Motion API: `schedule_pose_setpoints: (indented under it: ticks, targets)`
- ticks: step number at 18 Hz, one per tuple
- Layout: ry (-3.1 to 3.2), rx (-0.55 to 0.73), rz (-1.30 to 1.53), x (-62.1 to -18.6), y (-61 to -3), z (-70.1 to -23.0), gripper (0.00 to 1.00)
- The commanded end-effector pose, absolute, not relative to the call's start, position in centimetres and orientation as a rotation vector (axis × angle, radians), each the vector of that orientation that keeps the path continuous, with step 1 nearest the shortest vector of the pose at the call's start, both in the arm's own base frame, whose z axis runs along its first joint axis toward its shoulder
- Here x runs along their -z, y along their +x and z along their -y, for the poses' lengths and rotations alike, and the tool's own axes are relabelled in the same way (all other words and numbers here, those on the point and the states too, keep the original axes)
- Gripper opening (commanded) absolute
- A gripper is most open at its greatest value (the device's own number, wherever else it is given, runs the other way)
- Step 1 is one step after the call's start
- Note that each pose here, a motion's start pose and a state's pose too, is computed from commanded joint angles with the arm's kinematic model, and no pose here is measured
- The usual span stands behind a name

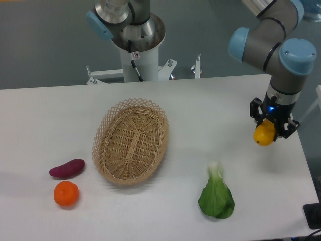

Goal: Pick up the mango from the table
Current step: 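Hold the mango raised above the table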

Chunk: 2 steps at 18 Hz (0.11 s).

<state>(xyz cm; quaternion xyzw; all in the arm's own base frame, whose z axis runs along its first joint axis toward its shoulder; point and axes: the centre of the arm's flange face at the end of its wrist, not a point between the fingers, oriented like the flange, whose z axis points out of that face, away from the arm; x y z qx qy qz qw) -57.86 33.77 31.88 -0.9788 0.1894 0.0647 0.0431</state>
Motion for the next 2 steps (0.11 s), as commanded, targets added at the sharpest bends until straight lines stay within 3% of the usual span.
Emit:
schedule_pose_setpoints:
  ticks: [2]
  targets:
    - [-2.993,-0.198,-0.579,-31.88,-57.86,-33.77,0.4]
